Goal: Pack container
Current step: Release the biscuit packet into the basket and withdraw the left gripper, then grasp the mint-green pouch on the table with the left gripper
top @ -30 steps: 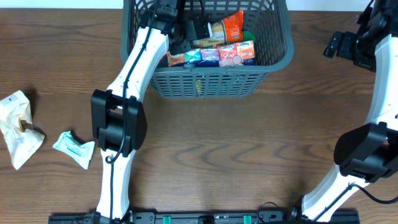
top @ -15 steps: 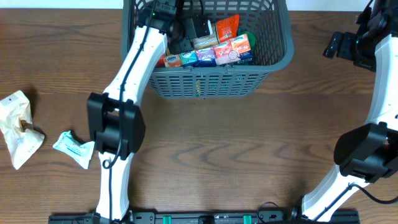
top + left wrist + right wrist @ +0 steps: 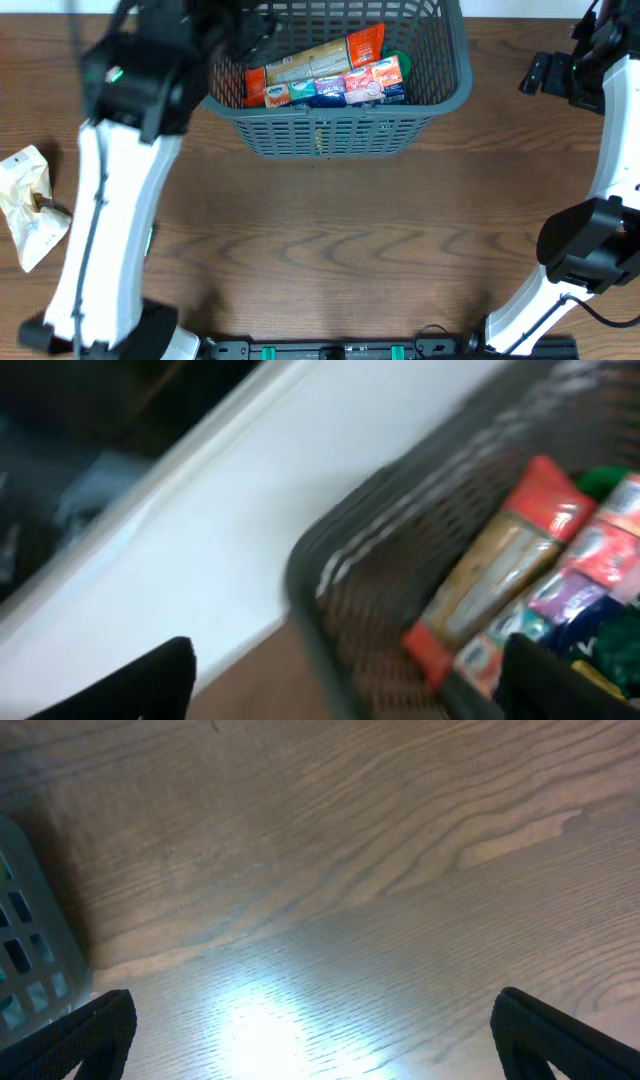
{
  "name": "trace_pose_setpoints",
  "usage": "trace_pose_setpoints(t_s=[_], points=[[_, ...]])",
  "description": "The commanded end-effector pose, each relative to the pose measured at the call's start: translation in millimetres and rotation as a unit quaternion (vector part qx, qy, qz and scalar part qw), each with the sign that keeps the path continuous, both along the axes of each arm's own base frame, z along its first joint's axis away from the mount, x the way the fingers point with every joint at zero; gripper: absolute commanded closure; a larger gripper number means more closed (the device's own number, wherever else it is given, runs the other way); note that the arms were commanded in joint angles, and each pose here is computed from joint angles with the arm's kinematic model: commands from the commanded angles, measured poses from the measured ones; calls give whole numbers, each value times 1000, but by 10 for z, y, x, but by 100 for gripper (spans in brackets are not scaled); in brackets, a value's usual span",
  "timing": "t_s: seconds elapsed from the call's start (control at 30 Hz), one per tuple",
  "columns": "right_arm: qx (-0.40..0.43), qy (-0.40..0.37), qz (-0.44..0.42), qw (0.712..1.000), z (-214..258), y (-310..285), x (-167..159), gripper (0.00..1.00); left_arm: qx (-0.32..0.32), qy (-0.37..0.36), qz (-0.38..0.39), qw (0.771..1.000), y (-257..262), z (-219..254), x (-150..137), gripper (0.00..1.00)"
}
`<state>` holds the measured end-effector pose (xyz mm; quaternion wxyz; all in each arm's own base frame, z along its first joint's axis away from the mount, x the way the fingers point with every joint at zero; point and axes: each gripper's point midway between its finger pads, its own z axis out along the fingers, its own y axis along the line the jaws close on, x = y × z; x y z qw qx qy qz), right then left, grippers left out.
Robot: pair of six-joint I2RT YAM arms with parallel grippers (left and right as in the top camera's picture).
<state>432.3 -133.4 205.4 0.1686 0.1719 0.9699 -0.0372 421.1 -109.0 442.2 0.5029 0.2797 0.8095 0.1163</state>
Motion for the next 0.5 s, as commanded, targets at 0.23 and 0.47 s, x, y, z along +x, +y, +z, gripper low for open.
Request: trace_pose_setpoints(t_s=[0.23,0.47], points=[[-1,-2,11,1000,-27,19,53,1,-216,52,512,830,1556,-471,-965,2],[-2,-3,11,1000,-25,19,53,1,-195,131,542,807,1825,-831,-1186,0]])
